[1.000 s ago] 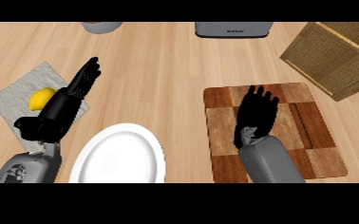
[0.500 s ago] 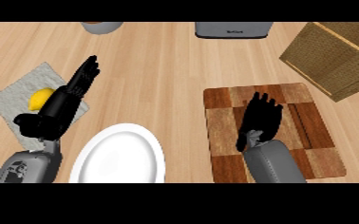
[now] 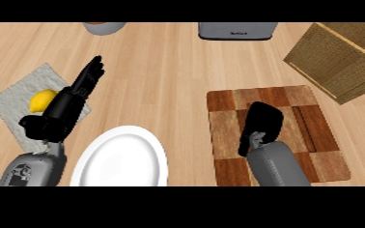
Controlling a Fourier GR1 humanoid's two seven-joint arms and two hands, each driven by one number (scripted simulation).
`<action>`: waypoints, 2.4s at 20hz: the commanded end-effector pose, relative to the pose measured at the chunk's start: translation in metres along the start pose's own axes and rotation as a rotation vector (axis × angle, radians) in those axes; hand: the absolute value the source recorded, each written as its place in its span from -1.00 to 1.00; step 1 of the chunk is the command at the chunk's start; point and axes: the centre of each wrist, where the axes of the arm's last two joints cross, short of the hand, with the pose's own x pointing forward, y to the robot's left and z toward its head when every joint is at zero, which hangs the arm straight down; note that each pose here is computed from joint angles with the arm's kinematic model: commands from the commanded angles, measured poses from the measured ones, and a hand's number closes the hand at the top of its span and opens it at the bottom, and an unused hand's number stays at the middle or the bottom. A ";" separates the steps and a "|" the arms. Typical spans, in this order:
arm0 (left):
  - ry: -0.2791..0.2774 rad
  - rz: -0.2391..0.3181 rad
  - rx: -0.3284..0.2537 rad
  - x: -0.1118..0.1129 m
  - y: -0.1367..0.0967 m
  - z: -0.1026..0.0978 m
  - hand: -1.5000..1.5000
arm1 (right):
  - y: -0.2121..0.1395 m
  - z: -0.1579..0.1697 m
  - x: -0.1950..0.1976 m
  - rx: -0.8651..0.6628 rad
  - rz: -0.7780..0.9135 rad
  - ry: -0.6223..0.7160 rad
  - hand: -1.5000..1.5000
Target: Pick the sweet potato from the cutting board and place it in the basket
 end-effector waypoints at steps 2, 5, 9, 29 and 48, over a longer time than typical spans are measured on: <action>-0.007 -0.001 0.005 -0.001 0.011 -0.004 0.00 | 0.032 -0.006 -0.003 0.041 0.179 0.019 1.00; -0.007 -0.006 0.003 0.009 0.000 0.010 0.00 | 0.014 0.001 0.014 -0.018 0.225 0.009 1.00; -0.003 0.015 -0.018 0.005 0.006 -0.008 0.00 | 0.020 -0.011 0.029 -0.105 0.033 -0.037 1.00; 0.009 -0.009 -0.029 -0.012 0.013 0.005 0.00 | -0.143 0.032 0.065 -0.671 -1.028 -0.365 1.00; 0.007 -0.005 -0.019 0.008 0.001 -0.002 0.00 | -0.248 -0.003 0.009 -0.821 -1.011 -0.057 1.00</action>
